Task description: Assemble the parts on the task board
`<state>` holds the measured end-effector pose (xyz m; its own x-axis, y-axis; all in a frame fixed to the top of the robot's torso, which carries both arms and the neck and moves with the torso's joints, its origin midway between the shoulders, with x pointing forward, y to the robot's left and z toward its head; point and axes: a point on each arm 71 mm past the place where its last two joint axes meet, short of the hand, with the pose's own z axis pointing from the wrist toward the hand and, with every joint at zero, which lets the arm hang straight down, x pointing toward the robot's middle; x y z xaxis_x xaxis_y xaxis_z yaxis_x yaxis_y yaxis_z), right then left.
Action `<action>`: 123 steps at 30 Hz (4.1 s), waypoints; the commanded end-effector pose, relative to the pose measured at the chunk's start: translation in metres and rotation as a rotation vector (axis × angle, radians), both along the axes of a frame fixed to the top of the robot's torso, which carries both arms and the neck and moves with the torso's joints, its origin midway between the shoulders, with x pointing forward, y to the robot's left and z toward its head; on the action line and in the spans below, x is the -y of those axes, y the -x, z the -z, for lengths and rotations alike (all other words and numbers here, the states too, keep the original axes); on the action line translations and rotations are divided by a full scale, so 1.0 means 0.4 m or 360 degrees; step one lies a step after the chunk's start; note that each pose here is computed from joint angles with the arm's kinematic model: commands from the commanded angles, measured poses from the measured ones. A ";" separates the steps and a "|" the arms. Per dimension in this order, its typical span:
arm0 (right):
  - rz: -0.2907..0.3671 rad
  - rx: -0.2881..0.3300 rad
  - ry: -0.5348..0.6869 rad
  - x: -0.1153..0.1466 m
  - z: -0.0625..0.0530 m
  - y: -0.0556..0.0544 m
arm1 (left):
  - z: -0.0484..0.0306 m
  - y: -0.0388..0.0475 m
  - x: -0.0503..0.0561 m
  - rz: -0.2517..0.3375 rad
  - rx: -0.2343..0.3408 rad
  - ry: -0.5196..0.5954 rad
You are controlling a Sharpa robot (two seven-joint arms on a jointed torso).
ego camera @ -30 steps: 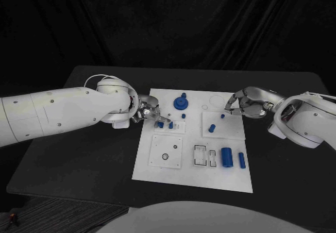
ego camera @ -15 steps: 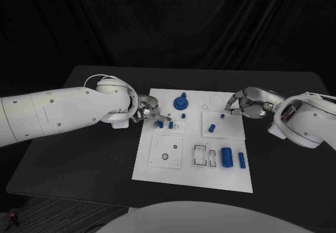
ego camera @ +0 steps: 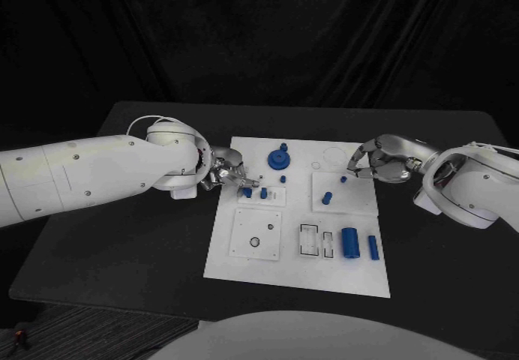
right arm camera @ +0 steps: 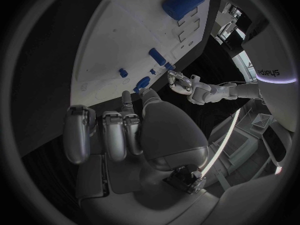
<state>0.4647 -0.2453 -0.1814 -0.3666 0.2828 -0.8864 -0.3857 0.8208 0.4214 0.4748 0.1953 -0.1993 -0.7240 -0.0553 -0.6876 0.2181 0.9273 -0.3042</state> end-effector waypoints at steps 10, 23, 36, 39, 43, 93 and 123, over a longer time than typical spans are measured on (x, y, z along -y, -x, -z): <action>0.0027 -0.0018 0.0017 0.004 0.005 -0.001 | 0.000 0.007 0.003 0.0023 0.0004 0.0016; 0.0025 -0.0020 0.0019 0.003 0.006 -0.001 | -0.001 0.012 0.001 0.0024 0.0004 0.0021; 0.0028 -0.0024 0.0022 0.003 0.007 -0.002 | -0.004 0.014 -0.006 0.0014 0.0014 0.0028; 0.0028 -0.0024 0.0023 0.003 0.007 -0.002 | -0.005 0.015 -0.006 0.0013 0.0016 0.0029; 0.0029 -0.0025 0.0023 0.004 0.007 -0.002 | -0.006 0.015 -0.005 0.0012 0.0020 0.0033; 0.0050 0.0027 -0.0004 0.011 0.002 -0.005 | -0.190 -0.028 -0.028 -0.0121 0.0607 0.0498; 0.0019 0.0076 -0.0043 0.009 -0.006 0.000 | -0.073 -0.046 0.152 0.1175 0.1067 0.0198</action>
<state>0.4651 -0.2494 -0.1797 -0.3337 0.3028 -0.8927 -0.3925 0.8164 0.4237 0.4959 0.1367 -0.1670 -0.1019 0.0941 -0.9903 0.8625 0.5044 -0.0408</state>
